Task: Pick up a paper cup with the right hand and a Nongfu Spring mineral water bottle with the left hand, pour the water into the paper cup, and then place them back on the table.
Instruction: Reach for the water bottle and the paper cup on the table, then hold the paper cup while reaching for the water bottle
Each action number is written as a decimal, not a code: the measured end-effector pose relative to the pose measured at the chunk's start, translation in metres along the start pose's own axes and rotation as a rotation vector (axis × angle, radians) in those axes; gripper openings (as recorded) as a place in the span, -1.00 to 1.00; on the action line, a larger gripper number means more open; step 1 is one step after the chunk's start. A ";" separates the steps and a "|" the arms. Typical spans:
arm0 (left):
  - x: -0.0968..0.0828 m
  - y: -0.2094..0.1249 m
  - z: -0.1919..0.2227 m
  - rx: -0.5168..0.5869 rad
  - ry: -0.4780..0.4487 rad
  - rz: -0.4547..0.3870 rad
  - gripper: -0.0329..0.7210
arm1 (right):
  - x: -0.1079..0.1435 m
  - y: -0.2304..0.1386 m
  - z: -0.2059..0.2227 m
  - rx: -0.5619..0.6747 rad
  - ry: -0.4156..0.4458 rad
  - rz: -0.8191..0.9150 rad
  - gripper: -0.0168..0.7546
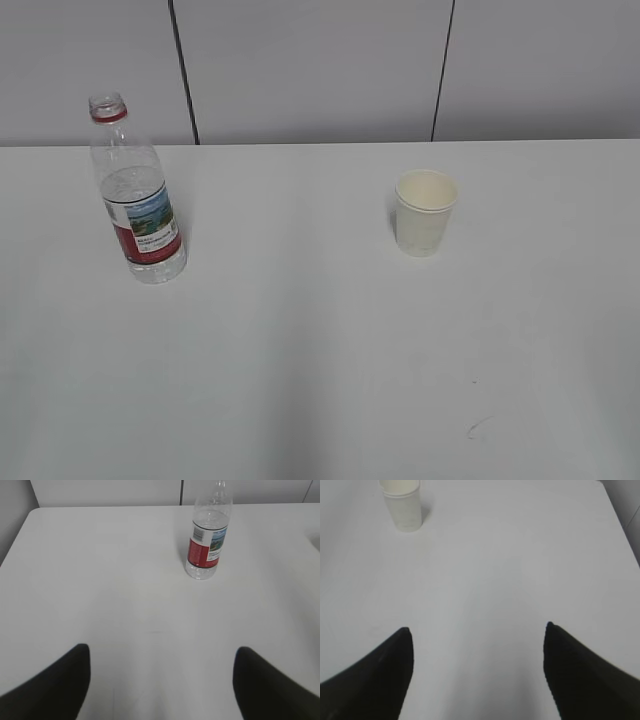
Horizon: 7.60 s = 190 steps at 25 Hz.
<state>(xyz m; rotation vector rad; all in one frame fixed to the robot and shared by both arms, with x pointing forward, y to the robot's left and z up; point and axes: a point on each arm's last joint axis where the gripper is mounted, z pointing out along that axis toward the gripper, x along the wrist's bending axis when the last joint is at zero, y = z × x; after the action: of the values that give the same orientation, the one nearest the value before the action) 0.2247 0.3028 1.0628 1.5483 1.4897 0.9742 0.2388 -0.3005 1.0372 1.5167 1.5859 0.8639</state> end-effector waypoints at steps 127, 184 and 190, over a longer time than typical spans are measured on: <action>0.000 0.000 0.000 0.000 -0.001 0.000 0.48 | 0.071 0.010 0.423 -0.337 0.529 -0.150 0.74; 0.000 0.000 0.000 0.000 -0.001 0.000 0.48 | 0.096 0.025 0.464 -0.372 0.548 -0.156 0.40; 0.000 0.000 0.000 0.000 -0.001 0.000 0.48 | 0.099 0.027 0.460 -0.367 0.596 -0.163 0.39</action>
<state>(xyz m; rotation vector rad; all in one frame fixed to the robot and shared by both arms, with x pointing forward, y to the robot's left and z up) 0.2247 0.3027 1.0628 1.5481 1.4894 0.9733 0.6551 -0.2151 0.8329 0.8971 1.7960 1.5100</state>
